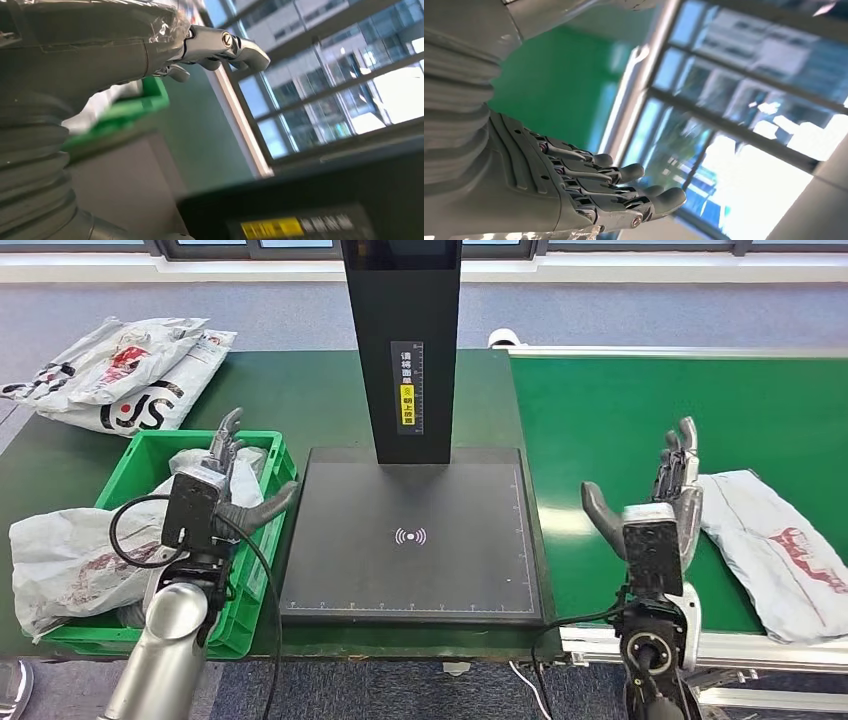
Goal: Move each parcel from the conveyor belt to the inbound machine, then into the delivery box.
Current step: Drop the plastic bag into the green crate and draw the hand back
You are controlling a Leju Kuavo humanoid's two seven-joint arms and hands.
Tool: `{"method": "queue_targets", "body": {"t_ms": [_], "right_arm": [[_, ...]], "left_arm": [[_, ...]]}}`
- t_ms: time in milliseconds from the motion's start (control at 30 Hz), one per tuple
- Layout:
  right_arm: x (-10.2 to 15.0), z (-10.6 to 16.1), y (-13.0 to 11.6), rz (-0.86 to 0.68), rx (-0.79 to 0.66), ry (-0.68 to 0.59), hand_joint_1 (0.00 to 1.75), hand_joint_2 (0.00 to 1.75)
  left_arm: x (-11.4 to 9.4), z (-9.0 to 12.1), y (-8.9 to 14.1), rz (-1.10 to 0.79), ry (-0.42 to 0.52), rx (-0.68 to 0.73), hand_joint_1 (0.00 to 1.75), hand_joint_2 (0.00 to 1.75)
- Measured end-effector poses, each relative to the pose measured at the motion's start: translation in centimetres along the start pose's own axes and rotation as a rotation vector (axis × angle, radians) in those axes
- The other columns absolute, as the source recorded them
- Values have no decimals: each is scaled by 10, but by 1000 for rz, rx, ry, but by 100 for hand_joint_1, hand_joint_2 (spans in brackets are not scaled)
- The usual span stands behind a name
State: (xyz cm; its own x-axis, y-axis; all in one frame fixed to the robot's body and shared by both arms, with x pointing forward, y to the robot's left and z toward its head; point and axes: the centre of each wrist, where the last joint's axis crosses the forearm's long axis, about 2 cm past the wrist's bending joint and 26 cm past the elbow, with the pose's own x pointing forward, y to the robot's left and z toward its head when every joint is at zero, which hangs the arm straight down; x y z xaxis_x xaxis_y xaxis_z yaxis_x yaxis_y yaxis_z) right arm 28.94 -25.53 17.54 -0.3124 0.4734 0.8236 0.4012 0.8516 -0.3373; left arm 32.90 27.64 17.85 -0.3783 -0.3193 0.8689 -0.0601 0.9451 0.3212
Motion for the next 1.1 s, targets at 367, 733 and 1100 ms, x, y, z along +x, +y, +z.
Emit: {"method": "queue_targets", "body": {"t_ms": [367,733,1100], "right_arm": [[-47,11,-7,357,-30,195,0,175],[-78,28,-18,515,-33,329,0,175],[-102,46,-29,676,5,475,0,175]], "left_arm": [[8,9,-42,154,16,-79,0,175],[14,23,-76,349,34,-169,0,175],[33,26,-107,450,6,-278,0,175]]}}
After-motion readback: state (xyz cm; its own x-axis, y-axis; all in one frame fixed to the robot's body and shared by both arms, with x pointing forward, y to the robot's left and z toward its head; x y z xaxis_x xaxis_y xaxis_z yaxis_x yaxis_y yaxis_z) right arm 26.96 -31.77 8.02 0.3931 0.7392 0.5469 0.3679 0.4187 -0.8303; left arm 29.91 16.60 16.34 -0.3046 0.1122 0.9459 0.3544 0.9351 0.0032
